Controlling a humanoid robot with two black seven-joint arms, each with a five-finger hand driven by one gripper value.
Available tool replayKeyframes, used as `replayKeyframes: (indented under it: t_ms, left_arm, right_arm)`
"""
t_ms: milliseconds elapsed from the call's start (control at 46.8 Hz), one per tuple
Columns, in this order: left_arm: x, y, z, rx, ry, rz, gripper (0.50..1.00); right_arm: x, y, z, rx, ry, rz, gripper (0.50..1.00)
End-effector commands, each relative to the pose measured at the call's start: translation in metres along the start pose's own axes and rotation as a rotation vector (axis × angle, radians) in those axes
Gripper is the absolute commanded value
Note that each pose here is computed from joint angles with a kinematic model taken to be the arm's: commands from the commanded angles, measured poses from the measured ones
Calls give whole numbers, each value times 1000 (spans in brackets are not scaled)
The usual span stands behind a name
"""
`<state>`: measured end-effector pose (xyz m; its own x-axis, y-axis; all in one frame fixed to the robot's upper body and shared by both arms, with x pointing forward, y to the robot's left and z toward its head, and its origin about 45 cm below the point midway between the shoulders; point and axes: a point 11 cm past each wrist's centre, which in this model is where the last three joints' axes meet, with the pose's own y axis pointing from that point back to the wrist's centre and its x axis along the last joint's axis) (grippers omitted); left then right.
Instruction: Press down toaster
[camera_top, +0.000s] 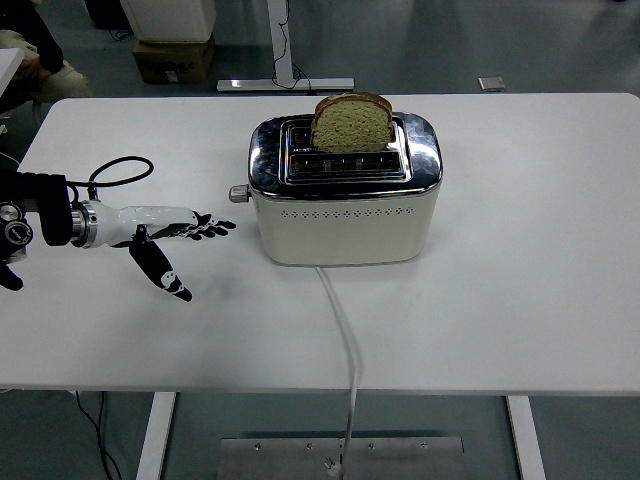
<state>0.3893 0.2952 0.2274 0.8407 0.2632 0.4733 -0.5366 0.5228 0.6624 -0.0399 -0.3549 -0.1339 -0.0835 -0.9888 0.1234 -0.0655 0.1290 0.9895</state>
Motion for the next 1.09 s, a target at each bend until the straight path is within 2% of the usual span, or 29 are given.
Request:
replayKeyframes:
  t_ms: [0, 150, 214, 406, 513, 556, 705, 833, 919, 1068]
  left_arm:
    - [5, 10, -9, 21, 8, 18, 1000]
    - [28, 35, -9, 4, 57, 77, 1000]
    - [51, 51, 3, -32, 72, 128, 1000]
    - [118, 90, 67, -254, 180, 277, 1000]
    - [149, 109, 80, -340, 269, 359, 1000]
    - [161, 117, 79, -365, 314, 400, 1000]
    - [193, 126, 76, -474, 496, 510, 1000]
    - [212, 143, 57, -595, 688, 600, 1000]
    - [214, 144, 41, -673, 816, 628, 1000]
    - [198, 132, -2, -719, 1006, 659, 1000]
  right_arm:
    - [0, 0, -1, 2, 0, 0, 1000]
    - [0, 0, -1, 1, 2, 0, 1000]
    - [0, 0, -2, 3, 2, -1, 1000]
    - [0, 0, -3, 5, 2, -1, 998]
    - [-1, 0, -5, 8, 4, -3, 1000]
    - [-1, 0, -5, 9, 4, -3, 1000]
    - [-1, 0, -5, 9, 6, -3, 998]
    - [-1, 0, -5, 9, 6, -3, 1000]
    - [-1, 0, -5, 9, 7, -3, 1000]
    - [-1, 0, -5, 9, 7, -3, 1000]
